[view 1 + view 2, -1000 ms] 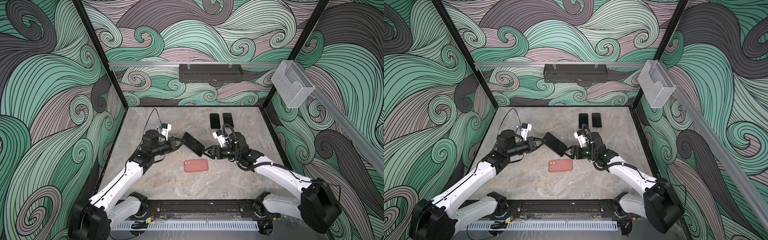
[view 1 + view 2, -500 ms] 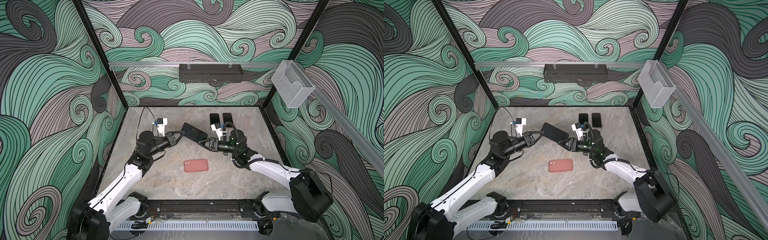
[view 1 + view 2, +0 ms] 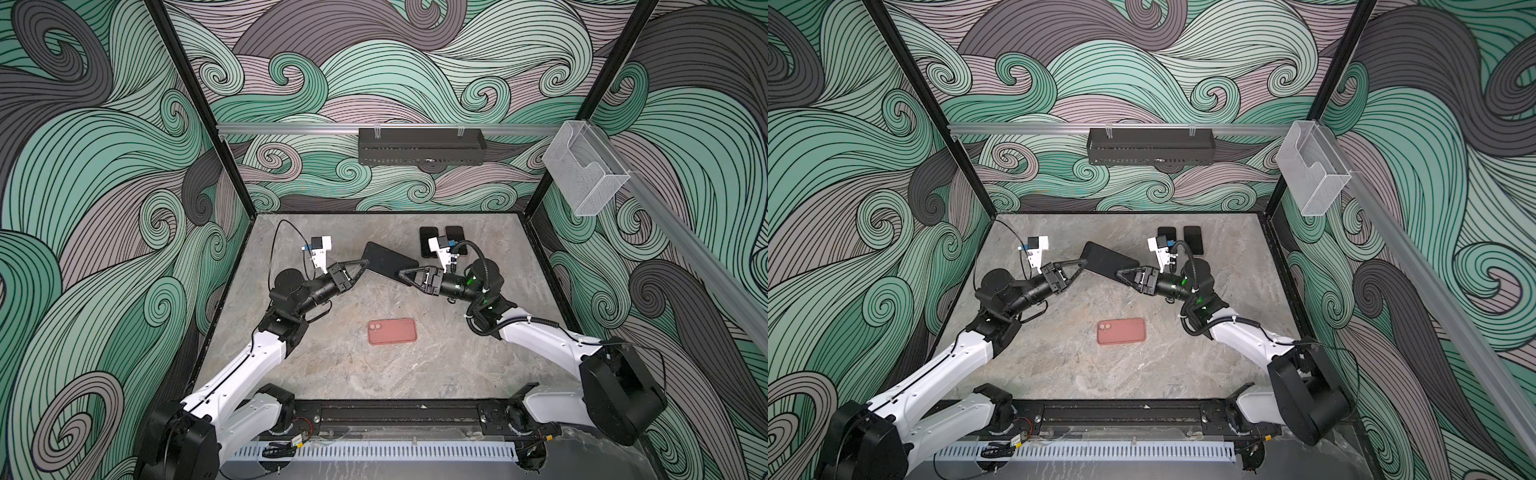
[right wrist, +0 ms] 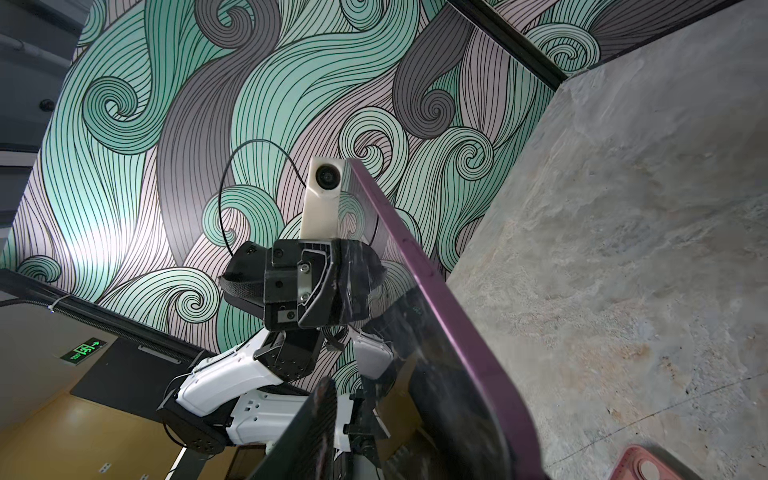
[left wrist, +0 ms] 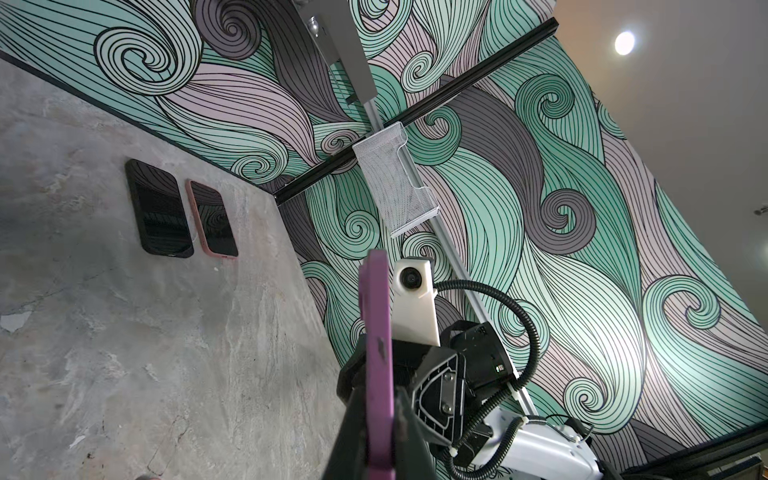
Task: Put the phone into the phone case
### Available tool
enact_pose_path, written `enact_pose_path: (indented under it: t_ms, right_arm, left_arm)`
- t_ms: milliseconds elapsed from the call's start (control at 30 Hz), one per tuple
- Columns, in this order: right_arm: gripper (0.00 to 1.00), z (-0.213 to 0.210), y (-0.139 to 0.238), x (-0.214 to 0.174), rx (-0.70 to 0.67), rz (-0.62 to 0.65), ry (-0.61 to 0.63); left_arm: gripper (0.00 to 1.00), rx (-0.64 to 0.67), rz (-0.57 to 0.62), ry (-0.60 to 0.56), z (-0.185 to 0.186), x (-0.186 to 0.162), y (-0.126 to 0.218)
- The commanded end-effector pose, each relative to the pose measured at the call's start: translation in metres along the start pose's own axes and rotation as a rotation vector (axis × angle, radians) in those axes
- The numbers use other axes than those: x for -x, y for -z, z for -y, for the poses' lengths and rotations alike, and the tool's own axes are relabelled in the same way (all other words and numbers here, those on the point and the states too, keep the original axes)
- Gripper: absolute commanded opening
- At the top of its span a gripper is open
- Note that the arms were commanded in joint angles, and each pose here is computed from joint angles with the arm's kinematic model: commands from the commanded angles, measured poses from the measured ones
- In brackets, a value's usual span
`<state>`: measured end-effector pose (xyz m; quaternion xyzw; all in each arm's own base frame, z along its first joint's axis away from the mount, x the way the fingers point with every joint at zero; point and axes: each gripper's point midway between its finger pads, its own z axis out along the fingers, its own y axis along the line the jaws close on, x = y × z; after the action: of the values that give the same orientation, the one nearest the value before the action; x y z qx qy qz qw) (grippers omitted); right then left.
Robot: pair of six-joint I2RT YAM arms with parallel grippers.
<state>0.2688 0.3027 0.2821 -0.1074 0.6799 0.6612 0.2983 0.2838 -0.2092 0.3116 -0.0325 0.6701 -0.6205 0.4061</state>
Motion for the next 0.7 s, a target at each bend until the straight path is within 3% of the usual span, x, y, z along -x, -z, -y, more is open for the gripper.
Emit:
enact_pose_path:
  t_ms: [0,367,667]
  right_arm:
    - [0.44,-0.019,0.004,0.013,0.05,0.055,0.019]
    - [0.35,-0.024,0.005,0.018,0.079,0.082,0.008]
    - [0.25,-0.029,0.004,0.022,0.094,0.099,0.016]
  left_arm:
    - [0.0,-0.087,0.086,-0.052,0.028,0.016,0.008]
    - [0.0,-0.08,0.2,-0.041,0.023,0.028,0.019]
    - [0.0,-0.072,0.198,-0.036,0.023,0.027,0.02]
